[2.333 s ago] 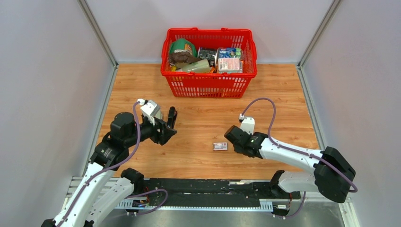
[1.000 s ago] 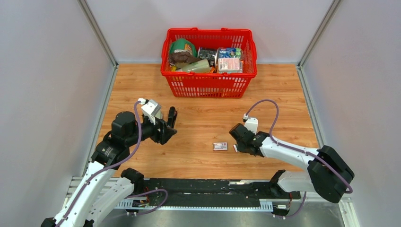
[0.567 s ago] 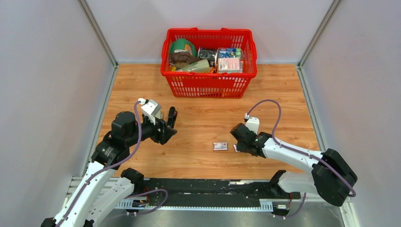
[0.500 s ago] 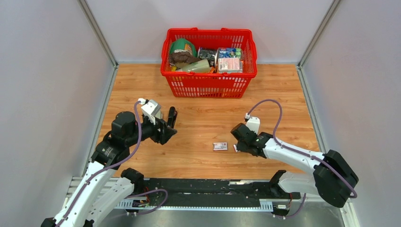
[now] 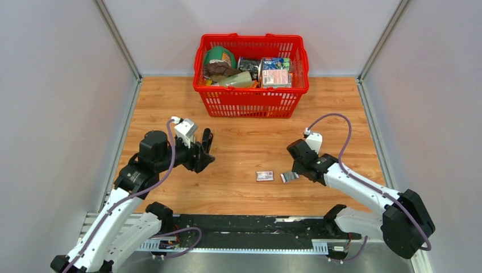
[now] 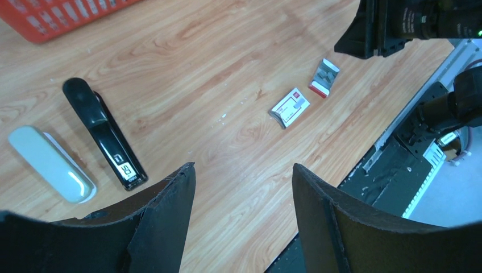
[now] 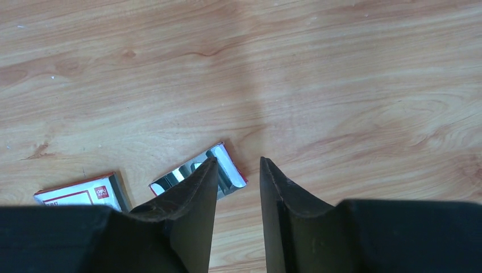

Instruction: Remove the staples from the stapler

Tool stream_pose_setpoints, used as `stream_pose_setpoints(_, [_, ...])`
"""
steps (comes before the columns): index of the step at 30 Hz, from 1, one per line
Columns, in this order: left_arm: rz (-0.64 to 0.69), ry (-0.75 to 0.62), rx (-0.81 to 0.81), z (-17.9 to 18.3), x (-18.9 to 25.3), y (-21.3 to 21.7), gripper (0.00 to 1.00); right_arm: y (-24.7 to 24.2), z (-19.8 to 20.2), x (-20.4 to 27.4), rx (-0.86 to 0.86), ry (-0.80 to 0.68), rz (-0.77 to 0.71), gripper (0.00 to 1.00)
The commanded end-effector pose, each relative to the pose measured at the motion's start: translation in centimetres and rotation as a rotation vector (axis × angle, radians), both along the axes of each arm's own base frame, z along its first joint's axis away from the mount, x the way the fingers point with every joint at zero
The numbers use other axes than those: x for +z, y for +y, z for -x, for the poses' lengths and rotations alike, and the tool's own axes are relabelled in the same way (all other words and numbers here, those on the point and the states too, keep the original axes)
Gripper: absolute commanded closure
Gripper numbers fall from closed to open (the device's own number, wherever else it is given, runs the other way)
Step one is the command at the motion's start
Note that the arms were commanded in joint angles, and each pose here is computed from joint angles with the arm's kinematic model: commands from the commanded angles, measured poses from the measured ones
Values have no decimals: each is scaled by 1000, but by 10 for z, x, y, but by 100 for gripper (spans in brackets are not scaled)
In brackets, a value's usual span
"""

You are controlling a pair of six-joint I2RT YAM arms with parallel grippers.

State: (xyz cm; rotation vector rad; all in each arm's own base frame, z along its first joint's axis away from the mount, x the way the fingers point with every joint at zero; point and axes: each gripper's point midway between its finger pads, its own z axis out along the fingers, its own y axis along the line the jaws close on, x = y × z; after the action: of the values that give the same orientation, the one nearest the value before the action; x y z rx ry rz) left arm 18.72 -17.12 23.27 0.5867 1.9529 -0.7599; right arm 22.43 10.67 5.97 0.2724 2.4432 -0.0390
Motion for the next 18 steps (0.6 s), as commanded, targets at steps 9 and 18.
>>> stream_pose_setpoints(9, [-7,184,16,-12,-34,-23,34,3,2,-9,61,6,-49,69])
stream_pose_setpoints(18, [-142,230,65,-30,-78,-50,35,7,4,-19,97,24,-100,69])
